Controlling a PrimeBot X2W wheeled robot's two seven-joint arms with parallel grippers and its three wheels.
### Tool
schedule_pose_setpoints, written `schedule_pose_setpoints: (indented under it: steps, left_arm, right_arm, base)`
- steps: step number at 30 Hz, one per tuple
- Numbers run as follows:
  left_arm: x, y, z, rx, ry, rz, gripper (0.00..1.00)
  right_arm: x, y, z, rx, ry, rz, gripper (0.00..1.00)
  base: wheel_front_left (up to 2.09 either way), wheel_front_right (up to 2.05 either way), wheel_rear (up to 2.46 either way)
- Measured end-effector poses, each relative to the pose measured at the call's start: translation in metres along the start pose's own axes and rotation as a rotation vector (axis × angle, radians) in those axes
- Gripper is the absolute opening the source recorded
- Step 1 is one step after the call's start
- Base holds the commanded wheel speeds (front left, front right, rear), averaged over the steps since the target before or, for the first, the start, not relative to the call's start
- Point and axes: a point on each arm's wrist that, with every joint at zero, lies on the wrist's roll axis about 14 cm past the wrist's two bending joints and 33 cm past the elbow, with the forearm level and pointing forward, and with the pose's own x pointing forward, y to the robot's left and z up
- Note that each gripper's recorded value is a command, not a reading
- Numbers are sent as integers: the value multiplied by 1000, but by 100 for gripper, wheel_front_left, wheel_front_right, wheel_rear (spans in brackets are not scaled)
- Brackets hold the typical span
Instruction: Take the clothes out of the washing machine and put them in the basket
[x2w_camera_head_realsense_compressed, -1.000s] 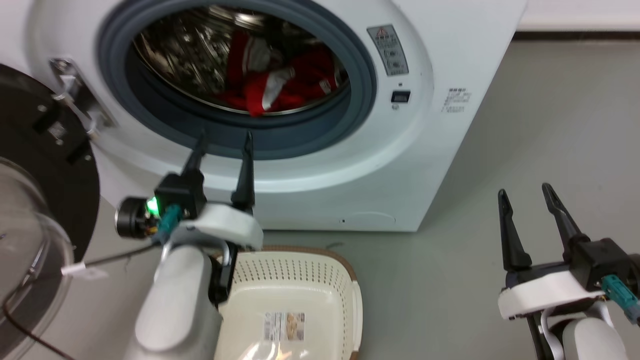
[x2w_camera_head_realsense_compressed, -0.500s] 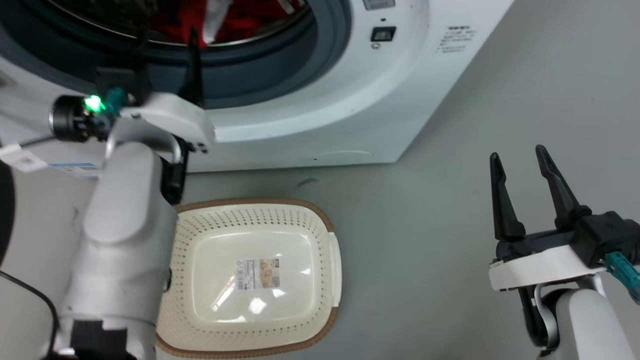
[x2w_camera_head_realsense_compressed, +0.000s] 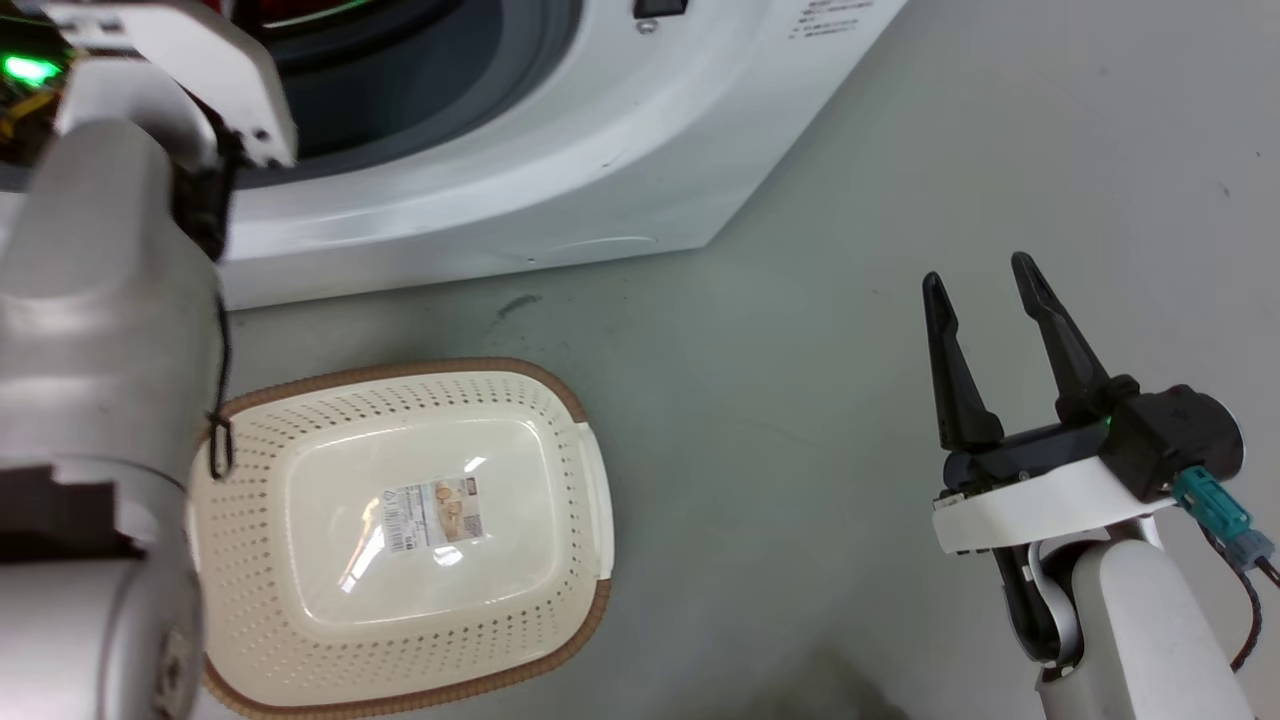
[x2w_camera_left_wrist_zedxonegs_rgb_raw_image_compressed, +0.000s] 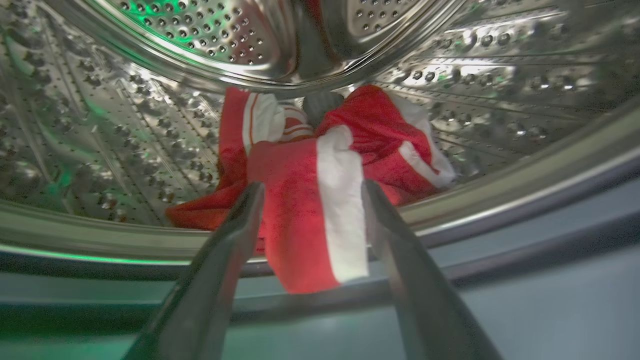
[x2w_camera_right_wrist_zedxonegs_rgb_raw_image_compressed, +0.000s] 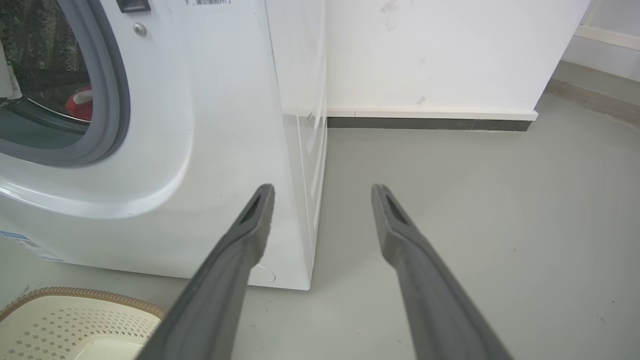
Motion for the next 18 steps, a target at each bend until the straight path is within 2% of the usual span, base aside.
schedule_pose_setpoints:
  steps: [11, 17, 18]
  left_arm:
    - [46, 3, -26, 50, 297, -13, 100]
    - [50, 1, -56, 44, 514, -4, 100]
    - [50, 1, -56, 40, 537, -1, 71]
  right_arm:
    - [-2, -12, -16, 27, 46, -35, 100]
    - [-5, -17, -22, 38, 64, -52, 100]
    - [-5, -18, -22, 39, 65, -54, 100]
  base:
    - [0, 0, 0]
    - [0, 0, 0]
    - [0, 0, 0]
